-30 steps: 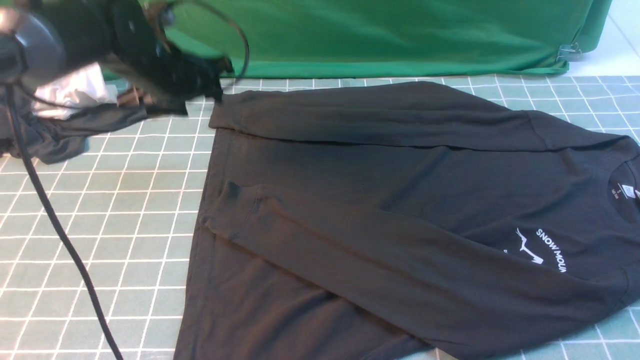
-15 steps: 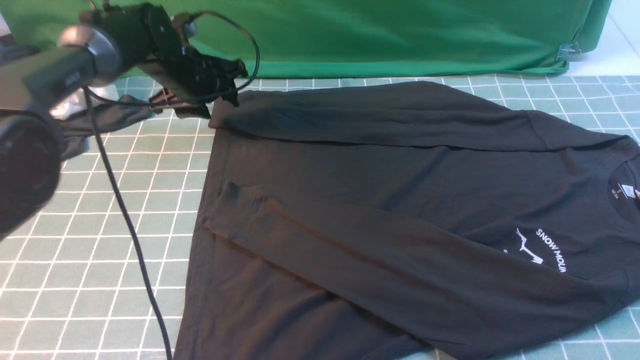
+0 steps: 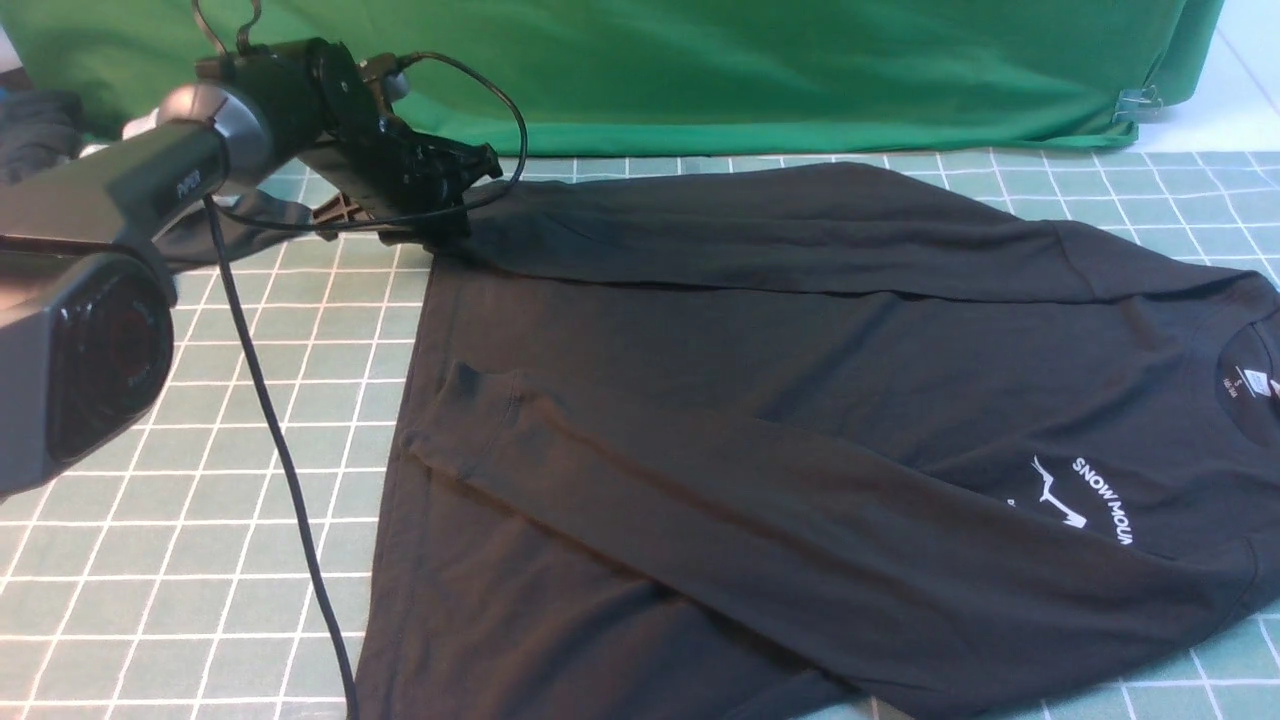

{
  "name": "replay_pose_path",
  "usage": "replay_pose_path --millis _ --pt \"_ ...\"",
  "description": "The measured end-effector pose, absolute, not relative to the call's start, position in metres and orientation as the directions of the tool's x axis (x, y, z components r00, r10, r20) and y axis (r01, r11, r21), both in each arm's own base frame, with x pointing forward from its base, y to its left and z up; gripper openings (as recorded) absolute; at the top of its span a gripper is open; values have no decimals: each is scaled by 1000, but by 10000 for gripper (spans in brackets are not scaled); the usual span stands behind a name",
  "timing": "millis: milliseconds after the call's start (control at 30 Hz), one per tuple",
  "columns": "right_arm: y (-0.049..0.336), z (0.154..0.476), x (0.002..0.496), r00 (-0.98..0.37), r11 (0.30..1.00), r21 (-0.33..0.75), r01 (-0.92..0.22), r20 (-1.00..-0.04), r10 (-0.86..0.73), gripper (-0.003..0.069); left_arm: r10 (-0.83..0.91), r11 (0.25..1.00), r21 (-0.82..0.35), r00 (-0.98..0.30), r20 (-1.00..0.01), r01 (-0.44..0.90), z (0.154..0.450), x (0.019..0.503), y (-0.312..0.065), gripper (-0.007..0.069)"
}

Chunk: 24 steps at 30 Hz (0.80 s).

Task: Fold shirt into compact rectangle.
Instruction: 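Grab the top left corner of the dark shirt with the left gripper, then fold the left side of the dark shirt inward over its body with the left gripper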

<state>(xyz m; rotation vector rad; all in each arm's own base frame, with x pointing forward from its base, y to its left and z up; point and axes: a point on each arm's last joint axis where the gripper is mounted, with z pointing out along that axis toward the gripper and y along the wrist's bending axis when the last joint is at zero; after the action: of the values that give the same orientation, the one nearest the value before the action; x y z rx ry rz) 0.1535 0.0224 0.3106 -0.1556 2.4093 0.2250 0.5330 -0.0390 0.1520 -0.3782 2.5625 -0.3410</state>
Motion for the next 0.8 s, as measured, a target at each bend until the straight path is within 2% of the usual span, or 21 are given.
replay_pose_path --millis 33,67,233,500,533,700,800 --pt "22 310 153 -747 978 120 -173 -663 -51 153 -319 932 -309 -830 -458 -188 152 533 -39 56" --pt "22 310 153 -747 978 120 -173 -663 -51 154 -314 934 -308 -832 -458 -183 152 532 -40 34" --pt "22 310 153 -748 978 121 -172 -662 -49 158 -304 934 -315 -835 -459 -167 165 530 -41 11" --pt "22 312 155 -735 978 118 -169 -676 -45 165 -275 936 -335 -813 -514 -104 257 518 -43 11" --pt "22 312 156 -728 979 117 -168 -684 -43 167 -282 931 -347 -822 -494 -110 269 512 -44 11" --pt "22 313 157 -716 979 114 -166 -697 -40 174 -266 922 -369 -889 -372 -121 290 488 -50 11" --pt "22 315 159 -695 980 113 -162 -718 -32 181 -265 916 -380 -902 -342 -126 307 465 -61 11"
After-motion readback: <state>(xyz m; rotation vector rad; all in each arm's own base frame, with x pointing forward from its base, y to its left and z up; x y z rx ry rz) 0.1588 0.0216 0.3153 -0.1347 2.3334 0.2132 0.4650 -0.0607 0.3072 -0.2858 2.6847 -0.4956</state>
